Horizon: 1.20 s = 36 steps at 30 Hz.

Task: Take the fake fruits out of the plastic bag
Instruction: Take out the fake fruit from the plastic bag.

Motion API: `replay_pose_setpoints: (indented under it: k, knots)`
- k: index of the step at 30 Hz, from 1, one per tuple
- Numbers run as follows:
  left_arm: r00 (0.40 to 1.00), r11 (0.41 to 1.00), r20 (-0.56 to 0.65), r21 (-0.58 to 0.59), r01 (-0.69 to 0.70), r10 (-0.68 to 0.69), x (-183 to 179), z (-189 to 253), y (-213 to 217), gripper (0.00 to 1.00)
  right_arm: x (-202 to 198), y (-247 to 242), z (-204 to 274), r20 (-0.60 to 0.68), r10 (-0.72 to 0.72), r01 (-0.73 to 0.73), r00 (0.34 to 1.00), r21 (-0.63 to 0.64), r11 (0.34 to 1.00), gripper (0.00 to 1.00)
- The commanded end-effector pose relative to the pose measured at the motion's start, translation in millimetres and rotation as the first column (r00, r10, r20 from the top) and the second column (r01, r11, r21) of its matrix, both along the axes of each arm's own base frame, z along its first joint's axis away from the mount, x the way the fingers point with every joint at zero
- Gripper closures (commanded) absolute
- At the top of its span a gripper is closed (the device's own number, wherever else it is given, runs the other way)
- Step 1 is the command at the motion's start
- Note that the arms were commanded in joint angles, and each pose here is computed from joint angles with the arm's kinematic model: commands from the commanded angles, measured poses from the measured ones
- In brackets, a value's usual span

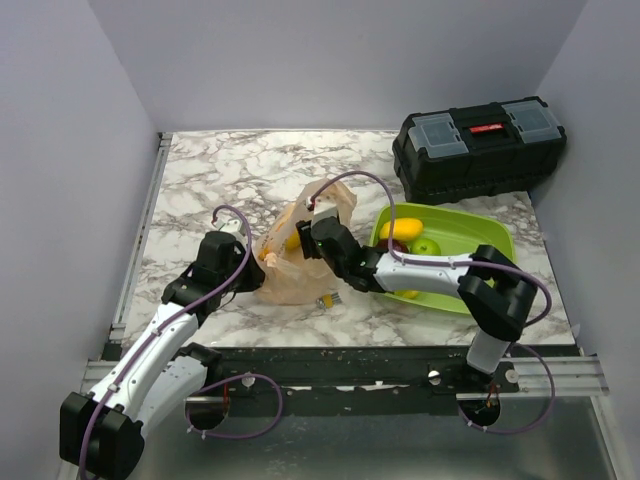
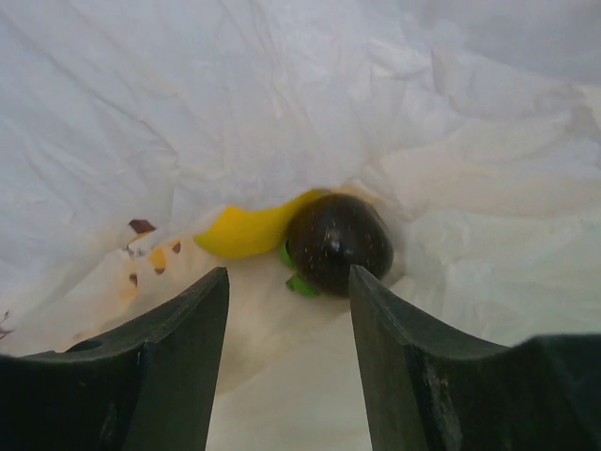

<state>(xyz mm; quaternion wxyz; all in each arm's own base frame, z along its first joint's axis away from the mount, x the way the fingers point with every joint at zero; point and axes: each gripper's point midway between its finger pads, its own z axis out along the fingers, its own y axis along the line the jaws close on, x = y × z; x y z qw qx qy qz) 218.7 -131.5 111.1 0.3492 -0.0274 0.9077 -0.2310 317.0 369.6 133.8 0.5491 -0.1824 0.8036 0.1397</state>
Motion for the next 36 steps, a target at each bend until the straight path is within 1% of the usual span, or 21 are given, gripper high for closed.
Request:
replay_pose_setpoints:
  k: [1, 6, 10, 14, 19, 22, 23, 27, 32, 33, 36]
  knots:
    - [0.999, 1.000, 0.041, -0.009, 0.013, -0.013, 6, 15, -2, 1.00, 23, 7, -7, 0.044, -0.039, 0.042, 0.998, -0.062, 0.997, 0.42]
    - [0.999, 0.999, 0.040, -0.022, 0.023, -0.022, 9, 19, -6, 1.00, 43, 11, -25, 0.046, -0.062, 0.066, 0.997, -0.096, 0.993, 0.34]
    - [0.999, 0.999, 0.039, -0.021, 0.029, -0.028, 9, 19, -7, 1.00, 54, 15, -42, 0.042, -0.048, 0.052, 0.998, -0.108, 0.993, 0.29]
    - [0.999, 0.999, 0.032, -0.014, 0.031, -0.030, 9, 18, -7, 1.00, 68, 10, -67, 0.021, -0.070, 0.072, 0.997, -0.137, 0.988, 0.22]
    - [0.999, 1.000, 0.029, -0.010, 0.027, -0.027, 10, 17, -6, 1.00, 76, 6, -97, -0.021, -0.079, 0.074, 0.997, -0.170, 0.983, 0.22]
    - [0.999, 1.000, 0.026, -0.005, 0.022, -0.022, 10, 16, -5, 1.00, 74, 6, -111, -0.045, -0.071, 0.062, 0.996, -0.181, 0.982, 0.24]
    - [0.999, 1.000, 0.026, -0.004, 0.020, -0.020, 10, 16, -5, 1.00, 73, 6, -114, -0.053, -0.071, 0.060, 0.996, -0.180, 0.982, 0.25]
    - [1.000, 1.000, 0.023, 0.002, 0.017, -0.017, 10, 15, -4, 1.00, 71, 11, -107, -0.058, -0.047, 0.037, 0.997, -0.157, 0.987, 0.42]
    - [1.000, 1.000, 0.022, 0.010, 0.008, -0.009, 11, 15, -2, 1.00, 65, 18, -70, -0.058, -0.003, -0.002, 0.998, -0.092, 0.996, 0.58]
    - [1.000, 1.000, 0.023, 0.015, 0.006, -0.006, 12, 15, -1, 1.00, 61, 19, -62, -0.064, 0.012, -0.017, 0.998, -0.075, 0.997, 0.63]
    - [1.000, 1.000, 0.026, 0.029, -0.006, 0.005, 13, 14, 2, 1.00, 48, 19, -37, -0.080, 0.049, -0.050, 0.996, -0.009, 0.999, 0.73]
